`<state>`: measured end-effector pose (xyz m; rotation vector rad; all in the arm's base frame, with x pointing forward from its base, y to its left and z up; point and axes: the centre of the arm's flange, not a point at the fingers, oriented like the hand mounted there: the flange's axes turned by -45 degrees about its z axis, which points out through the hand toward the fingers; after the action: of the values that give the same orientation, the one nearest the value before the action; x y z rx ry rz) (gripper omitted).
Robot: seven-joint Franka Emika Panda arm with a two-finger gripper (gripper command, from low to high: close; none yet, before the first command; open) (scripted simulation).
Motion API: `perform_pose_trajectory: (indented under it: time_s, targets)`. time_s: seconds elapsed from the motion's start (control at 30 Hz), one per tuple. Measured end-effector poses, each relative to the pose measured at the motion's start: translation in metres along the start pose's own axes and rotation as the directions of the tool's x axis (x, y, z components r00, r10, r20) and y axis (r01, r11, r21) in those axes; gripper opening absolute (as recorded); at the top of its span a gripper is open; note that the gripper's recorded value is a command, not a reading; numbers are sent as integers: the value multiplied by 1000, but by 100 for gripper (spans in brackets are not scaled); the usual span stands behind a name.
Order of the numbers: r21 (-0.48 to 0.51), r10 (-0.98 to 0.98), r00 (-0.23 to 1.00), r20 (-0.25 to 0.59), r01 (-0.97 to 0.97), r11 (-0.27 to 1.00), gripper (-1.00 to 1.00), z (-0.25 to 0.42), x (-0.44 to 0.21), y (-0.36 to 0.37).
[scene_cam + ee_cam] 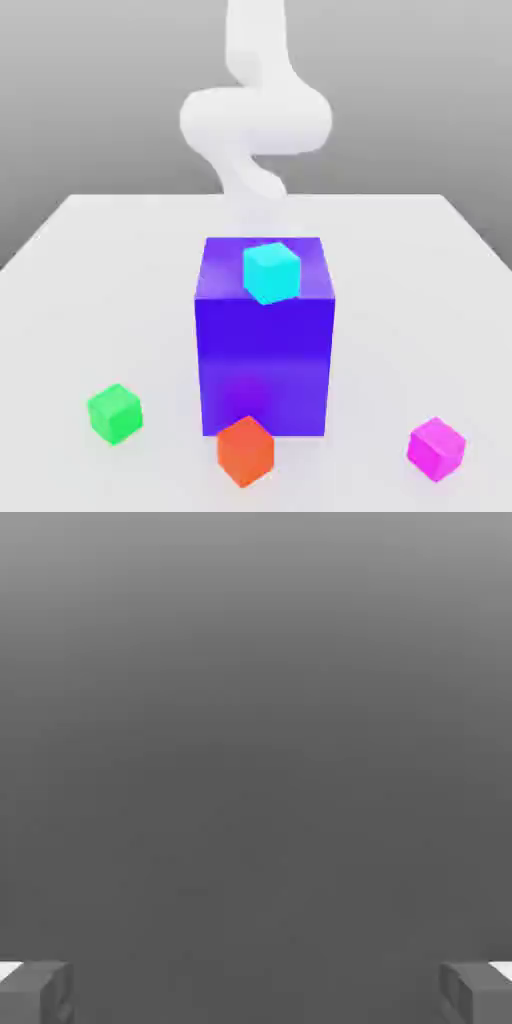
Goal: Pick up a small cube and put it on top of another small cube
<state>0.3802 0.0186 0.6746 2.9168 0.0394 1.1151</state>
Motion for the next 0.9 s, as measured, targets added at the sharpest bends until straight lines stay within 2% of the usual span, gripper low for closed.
perform_pose_trajectory:
  time_s: [0.2, 0.4, 0.63, 0.9]
  targets:
    - [11, -118, 979, 166, 118, 993, 0, 117, -18, -49]
    - [67, -238, 920, 312, 229, 971, 0, 220, -66, -100]
    - [194, -390, 805, 447, 339, 921, 0, 315, -155, -164]
    - [359, -522, 653, 549, 380, 852, 0, 387, -279, -217]
